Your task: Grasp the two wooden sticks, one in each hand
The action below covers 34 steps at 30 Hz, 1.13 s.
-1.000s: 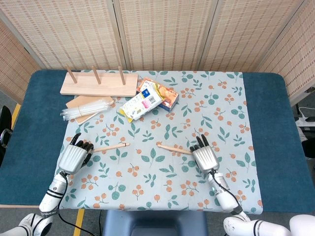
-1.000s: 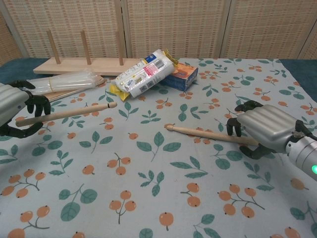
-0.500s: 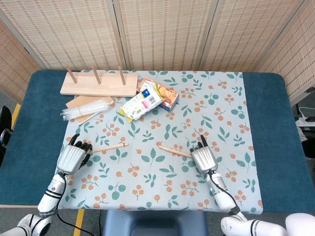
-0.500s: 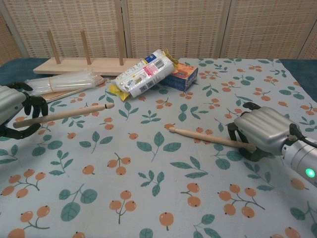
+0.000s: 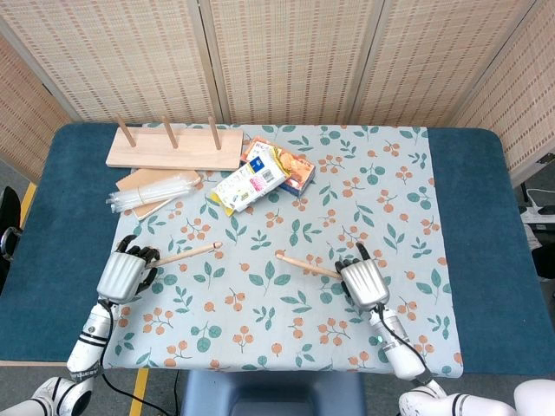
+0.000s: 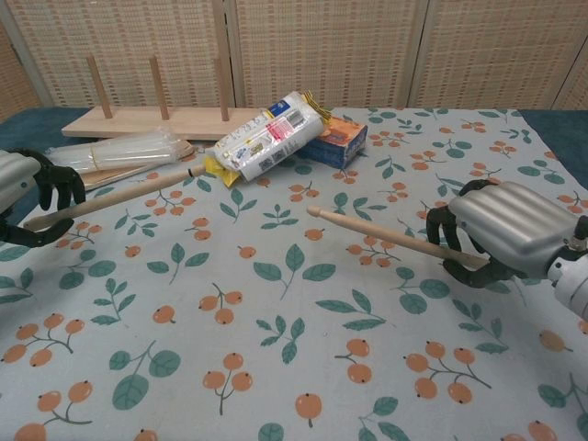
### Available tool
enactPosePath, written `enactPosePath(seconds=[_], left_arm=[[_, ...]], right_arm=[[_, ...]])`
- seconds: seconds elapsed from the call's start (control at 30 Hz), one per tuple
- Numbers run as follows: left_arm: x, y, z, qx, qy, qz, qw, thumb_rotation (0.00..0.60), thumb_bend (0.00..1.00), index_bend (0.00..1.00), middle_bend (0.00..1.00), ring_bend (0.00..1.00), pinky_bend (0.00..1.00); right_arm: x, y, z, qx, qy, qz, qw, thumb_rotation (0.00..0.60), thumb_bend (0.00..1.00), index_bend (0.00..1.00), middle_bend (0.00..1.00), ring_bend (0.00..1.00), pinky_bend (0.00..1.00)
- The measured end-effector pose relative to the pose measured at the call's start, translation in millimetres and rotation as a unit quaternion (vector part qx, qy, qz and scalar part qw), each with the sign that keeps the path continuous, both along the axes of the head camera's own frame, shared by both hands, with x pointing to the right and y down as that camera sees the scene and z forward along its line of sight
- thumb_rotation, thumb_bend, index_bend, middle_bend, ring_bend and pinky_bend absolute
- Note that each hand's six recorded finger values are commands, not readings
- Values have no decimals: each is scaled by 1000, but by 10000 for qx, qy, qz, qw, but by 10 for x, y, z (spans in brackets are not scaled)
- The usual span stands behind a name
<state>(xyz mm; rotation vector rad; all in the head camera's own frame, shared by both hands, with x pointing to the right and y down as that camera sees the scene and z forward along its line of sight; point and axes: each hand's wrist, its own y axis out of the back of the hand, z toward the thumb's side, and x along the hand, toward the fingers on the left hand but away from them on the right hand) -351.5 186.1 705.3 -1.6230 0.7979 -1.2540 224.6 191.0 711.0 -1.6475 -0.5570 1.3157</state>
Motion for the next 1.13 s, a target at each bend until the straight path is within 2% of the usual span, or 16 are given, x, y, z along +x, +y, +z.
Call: enactPosePath(seconds=[0.2,0.37,0.47,0.73,1.13], left_arm=[[106,-83,-67,-182,480,-284,9983,600,530,838,820,534,258],[391,-147,-167,-295,862,-244,9955,600,530,838,820,535,265],[547,-168,-216,-371,1017,-194,9939,600,530,838,820,536,265],[941,-104,-430,-450,1314,124,9902,600,530,838,821,537,266],[1024,-28,-522,-419,1344,347,9894,600,531,838,821,537,266]], right_arm=[[-108,-29,-211,40,-951,103,9954,600,413,1000,897,589,164],[-397,-64,-433,181,-1783,-142,9837,600,413,1000,897,589,164],[-575,-105,-495,221,-2046,-245,9783,600,414,1000,897,589,164],[-777,-202,-487,190,-2098,-334,9770,600,414,1000,897,589,165],[-748,-224,-473,192,-1965,-313,9798,600,414,1000,897,589,165]])
